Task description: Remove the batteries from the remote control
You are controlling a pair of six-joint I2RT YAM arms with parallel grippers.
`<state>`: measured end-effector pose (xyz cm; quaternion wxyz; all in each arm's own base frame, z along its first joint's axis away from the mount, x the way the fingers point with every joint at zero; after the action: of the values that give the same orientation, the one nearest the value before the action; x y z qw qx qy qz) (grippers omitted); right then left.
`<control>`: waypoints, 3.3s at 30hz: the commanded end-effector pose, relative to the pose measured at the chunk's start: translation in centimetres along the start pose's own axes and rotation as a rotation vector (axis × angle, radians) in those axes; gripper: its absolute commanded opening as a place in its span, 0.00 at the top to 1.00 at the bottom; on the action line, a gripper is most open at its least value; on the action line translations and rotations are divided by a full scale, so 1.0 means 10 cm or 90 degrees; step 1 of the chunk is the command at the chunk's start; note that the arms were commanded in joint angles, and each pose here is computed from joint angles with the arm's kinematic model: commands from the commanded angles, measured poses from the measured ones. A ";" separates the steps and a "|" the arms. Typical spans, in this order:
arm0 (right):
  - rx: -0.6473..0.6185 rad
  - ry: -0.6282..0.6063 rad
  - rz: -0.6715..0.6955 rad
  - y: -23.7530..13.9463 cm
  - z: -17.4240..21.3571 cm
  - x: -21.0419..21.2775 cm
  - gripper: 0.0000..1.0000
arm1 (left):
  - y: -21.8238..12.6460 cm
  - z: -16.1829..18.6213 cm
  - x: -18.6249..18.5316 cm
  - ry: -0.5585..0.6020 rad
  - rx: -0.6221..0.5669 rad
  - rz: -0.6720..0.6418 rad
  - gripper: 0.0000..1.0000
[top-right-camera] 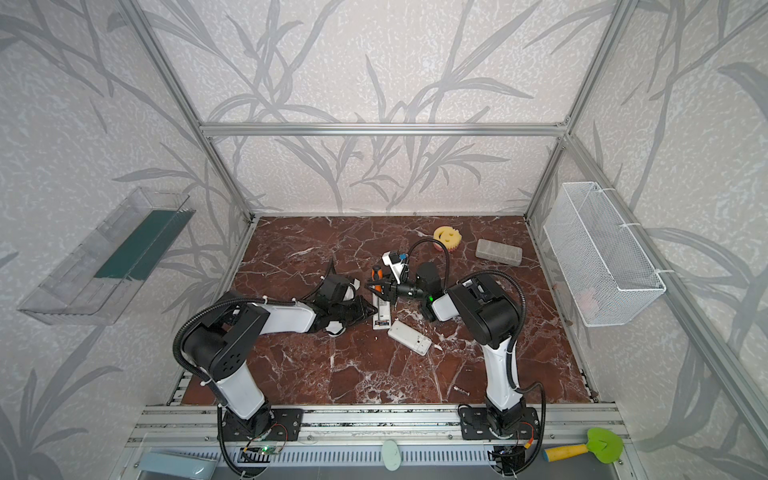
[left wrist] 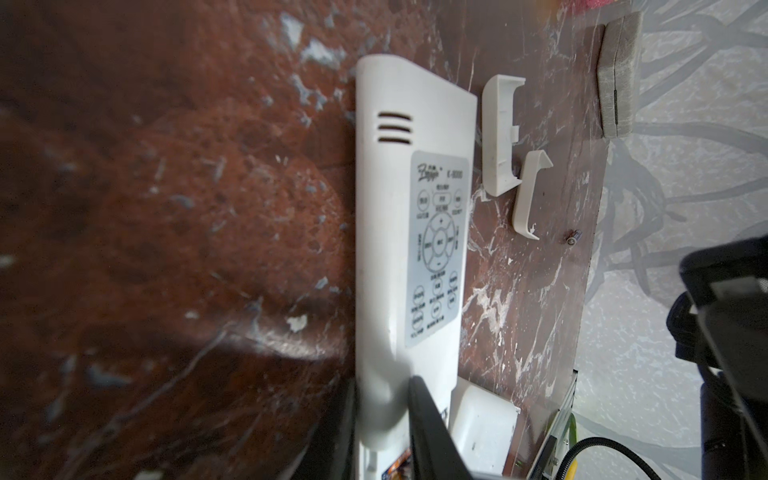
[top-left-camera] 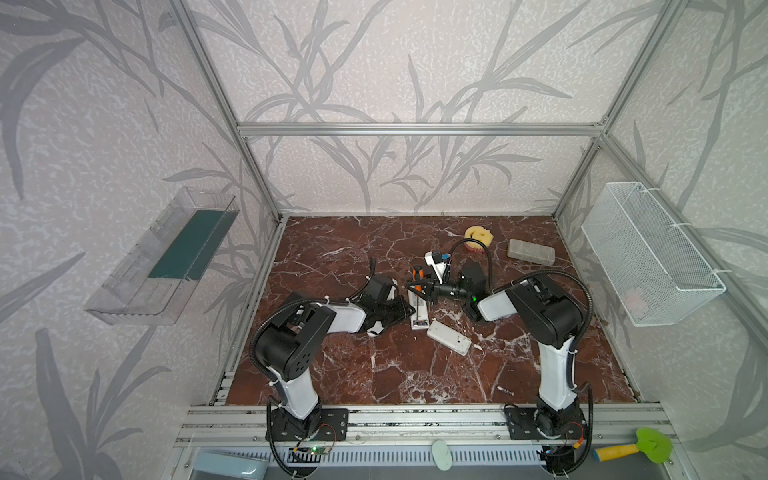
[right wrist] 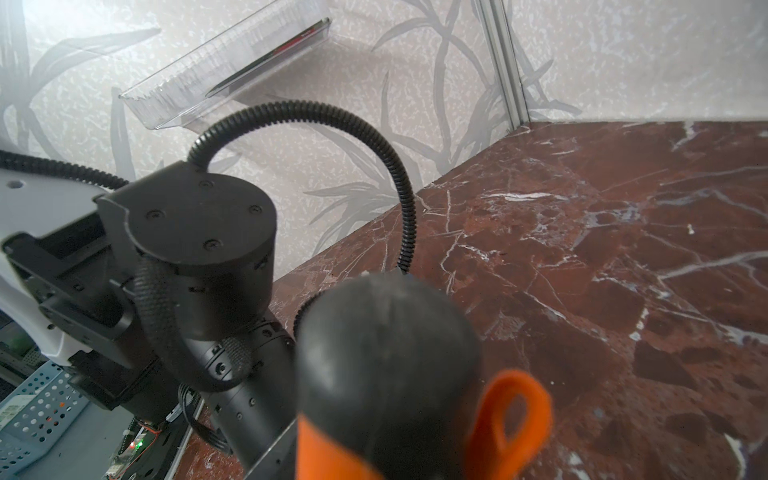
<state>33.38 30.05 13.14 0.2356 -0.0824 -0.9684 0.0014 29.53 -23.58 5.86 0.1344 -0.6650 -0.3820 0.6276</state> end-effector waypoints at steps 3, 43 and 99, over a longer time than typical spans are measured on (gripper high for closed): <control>0.123 0.169 -0.006 -0.04 0.64 -0.10 1.00 | 0.07 -0.01 0.01 -0.003 -0.002 -0.001 0.77; 0.077 0.153 0.044 -0.33 0.93 -0.16 1.00 | 0.15 0.04 0.13 -0.018 0.011 -0.010 0.77; 0.029 0.208 -0.086 -0.30 0.18 0.10 1.00 | 0.20 0.06 0.19 -0.027 0.015 -0.008 0.78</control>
<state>32.54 26.83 10.39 0.4017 -0.0615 -0.9137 -0.0111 30.40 -24.37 5.41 0.1085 -0.6782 -0.3582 0.6324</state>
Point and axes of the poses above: each gripper's point midway between its finger pads, its own y axis out along the fingers, its own x axis along the line the jaws close on, z = x × y, the point moved 5 cm from there along -y, back along the fingers, and after that the axes turned 1 degree about -y, right-handed, at the moved point
